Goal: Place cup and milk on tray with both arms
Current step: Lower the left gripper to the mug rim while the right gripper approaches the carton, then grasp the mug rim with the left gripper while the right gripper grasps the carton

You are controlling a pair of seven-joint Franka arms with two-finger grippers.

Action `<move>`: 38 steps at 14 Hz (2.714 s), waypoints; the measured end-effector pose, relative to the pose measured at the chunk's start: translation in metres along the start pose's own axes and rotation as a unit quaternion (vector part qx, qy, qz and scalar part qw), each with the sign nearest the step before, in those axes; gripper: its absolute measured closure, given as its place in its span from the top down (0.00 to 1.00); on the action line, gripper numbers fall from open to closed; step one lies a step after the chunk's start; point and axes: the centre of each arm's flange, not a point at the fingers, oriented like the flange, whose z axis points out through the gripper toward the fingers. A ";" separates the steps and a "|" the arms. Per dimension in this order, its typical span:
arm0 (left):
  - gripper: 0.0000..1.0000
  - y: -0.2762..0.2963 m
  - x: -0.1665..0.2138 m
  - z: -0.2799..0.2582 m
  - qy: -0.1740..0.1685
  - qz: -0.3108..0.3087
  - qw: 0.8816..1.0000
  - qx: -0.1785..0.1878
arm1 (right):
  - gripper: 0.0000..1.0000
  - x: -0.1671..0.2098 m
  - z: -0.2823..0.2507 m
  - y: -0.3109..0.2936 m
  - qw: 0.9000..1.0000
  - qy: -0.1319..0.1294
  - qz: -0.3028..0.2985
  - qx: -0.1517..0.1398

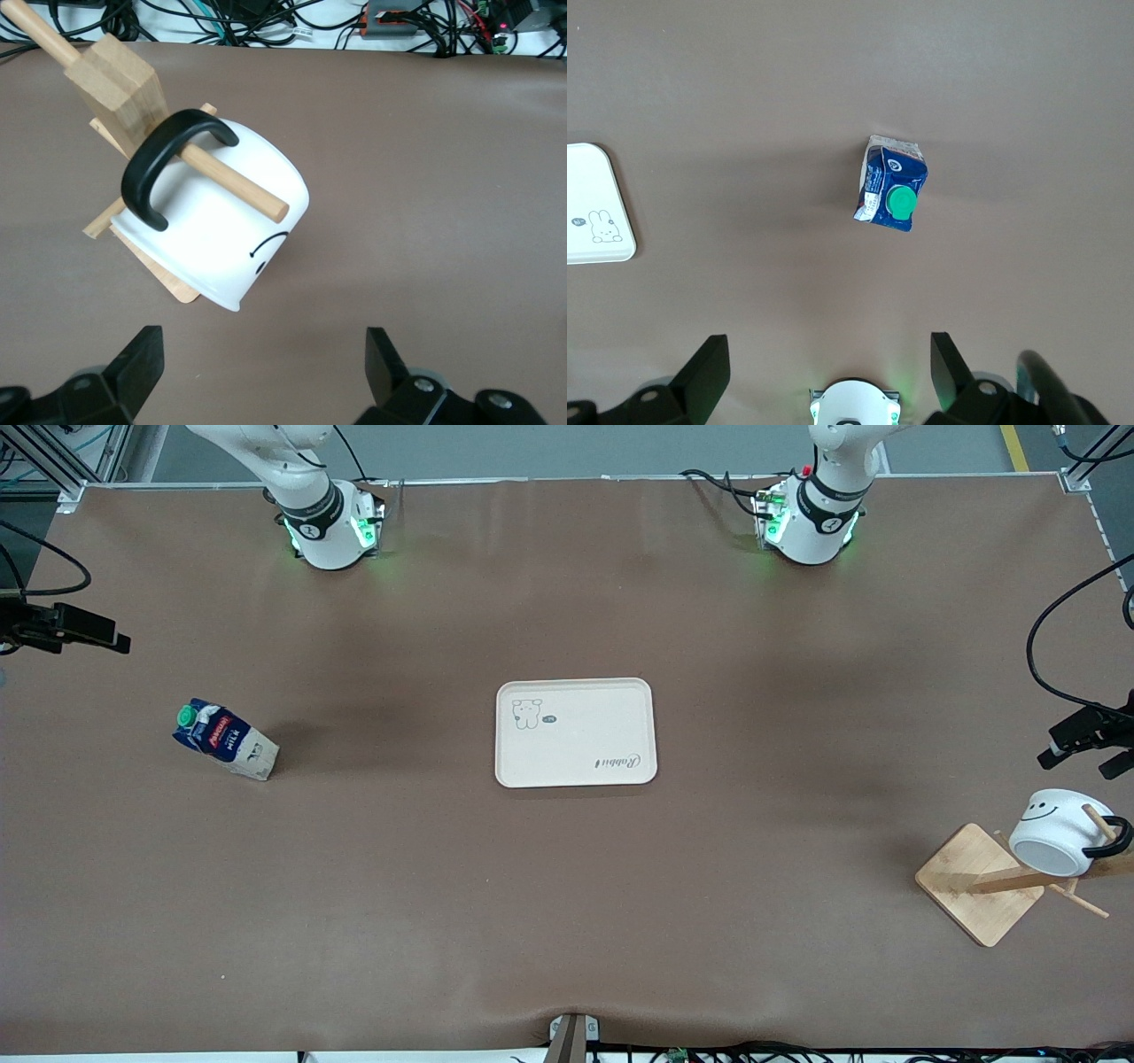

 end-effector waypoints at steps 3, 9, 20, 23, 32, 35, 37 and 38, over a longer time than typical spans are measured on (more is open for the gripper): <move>1.00 -0.017 -0.008 0.009 0.017 -0.003 0.999 -0.030 | 1.00 0.002 0.004 0.001 1.000 -0.006 0.001 0.001; 1.00 -0.039 -0.011 0.049 0.036 0.011 0.999 -0.036 | 1.00 0.031 0.064 0.010 0.995 -0.097 -0.001 0.016; 0.75 -0.027 0.009 0.050 0.048 0.028 0.998 -0.040 | 1.00 0.044 0.121 0.024 0.978 -0.206 0.009 0.031; 0.64 -0.024 0.012 0.050 0.050 0.031 0.997 -0.041 | 1.00 0.065 0.135 0.035 0.979 -0.204 0.015 0.027; 0.41 -0.022 0.015 0.048 0.052 0.035 0.997 -0.040 | 1.00 0.079 0.119 0.038 0.989 -0.145 0.016 0.018; 0.28 -0.021 0.015 0.047 0.051 0.036 0.997 -0.042 | 1.00 0.064 0.113 0.033 0.984 -0.178 0.013 0.021; 0.19 -0.019 0.016 0.045 0.046 0.038 0.997 -0.049 | 1.00 0.059 0.111 0.028 0.982 -0.188 0.009 0.022; 0.13 -0.018 0.016 0.045 0.042 0.039 0.997 -0.054 | 1.00 0.060 0.111 0.025 0.982 -0.188 0.007 0.018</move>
